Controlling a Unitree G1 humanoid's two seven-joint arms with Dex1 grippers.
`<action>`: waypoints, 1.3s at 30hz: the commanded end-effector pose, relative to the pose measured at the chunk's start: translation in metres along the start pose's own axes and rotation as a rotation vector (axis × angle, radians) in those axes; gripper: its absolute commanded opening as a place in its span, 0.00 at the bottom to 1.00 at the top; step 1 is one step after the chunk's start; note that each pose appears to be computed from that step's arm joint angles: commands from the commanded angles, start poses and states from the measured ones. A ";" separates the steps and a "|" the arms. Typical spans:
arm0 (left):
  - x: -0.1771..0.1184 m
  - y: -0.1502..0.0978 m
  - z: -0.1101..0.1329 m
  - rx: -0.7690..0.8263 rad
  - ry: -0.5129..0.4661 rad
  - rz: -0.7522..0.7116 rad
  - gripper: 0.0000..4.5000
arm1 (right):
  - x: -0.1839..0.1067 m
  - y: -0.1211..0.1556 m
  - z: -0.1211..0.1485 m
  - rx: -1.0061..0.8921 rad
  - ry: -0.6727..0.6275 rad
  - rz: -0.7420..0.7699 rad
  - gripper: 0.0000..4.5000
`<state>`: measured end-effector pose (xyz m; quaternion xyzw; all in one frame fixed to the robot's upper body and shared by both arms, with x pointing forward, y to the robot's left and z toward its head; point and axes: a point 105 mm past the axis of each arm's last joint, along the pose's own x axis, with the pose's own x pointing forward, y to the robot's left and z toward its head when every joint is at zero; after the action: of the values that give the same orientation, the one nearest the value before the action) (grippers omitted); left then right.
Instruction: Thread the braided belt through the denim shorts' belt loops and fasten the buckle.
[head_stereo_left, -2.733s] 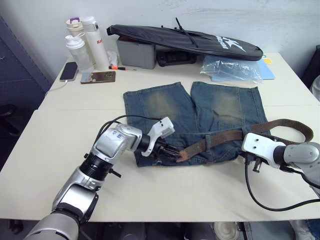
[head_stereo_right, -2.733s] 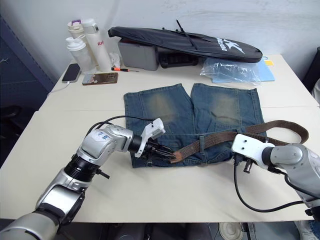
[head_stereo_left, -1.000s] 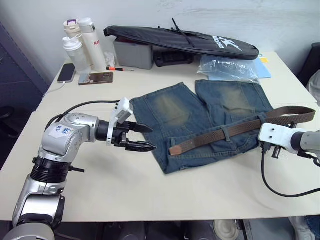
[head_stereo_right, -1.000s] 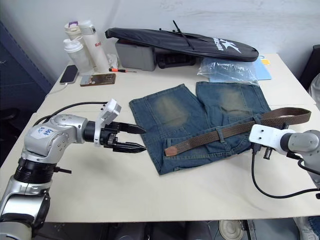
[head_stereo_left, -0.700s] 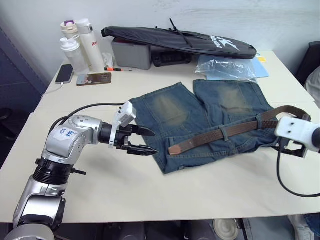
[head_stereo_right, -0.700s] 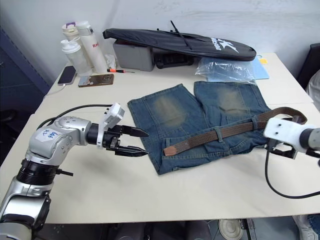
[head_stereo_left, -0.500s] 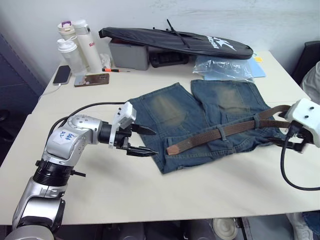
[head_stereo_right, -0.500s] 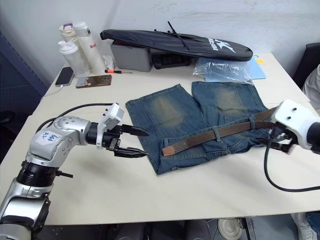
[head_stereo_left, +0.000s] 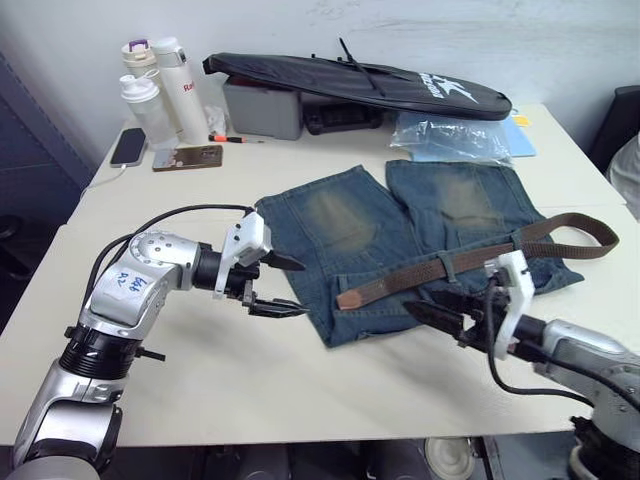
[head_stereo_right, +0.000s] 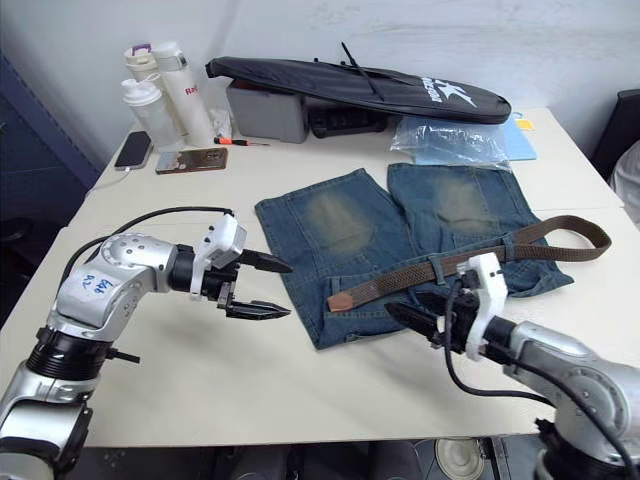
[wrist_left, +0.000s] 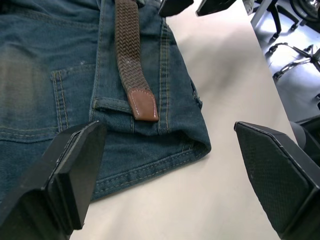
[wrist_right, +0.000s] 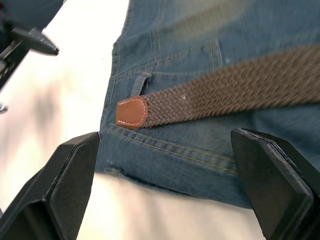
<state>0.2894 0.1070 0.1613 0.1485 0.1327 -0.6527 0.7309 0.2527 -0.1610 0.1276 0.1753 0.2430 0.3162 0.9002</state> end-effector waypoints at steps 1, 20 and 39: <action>-0.006 0.000 0.005 0.031 0.006 0.041 1.00 | 0.005 -0.001 -0.005 -0.142 0.071 -0.054 0.98; -0.005 0.002 0.001 0.026 0.011 0.078 1.00 | 0.001 -0.052 -0.013 -0.983 0.345 -0.123 0.13; 0.003 0.002 0.004 0.043 0.012 0.024 1.00 | -0.044 -0.039 0.022 -0.929 0.256 -0.008 0.57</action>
<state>0.2918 0.1043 0.1520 0.1548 0.1414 -0.6408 0.7385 0.2552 -0.2229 0.1180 -0.3002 0.2052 0.4105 0.8362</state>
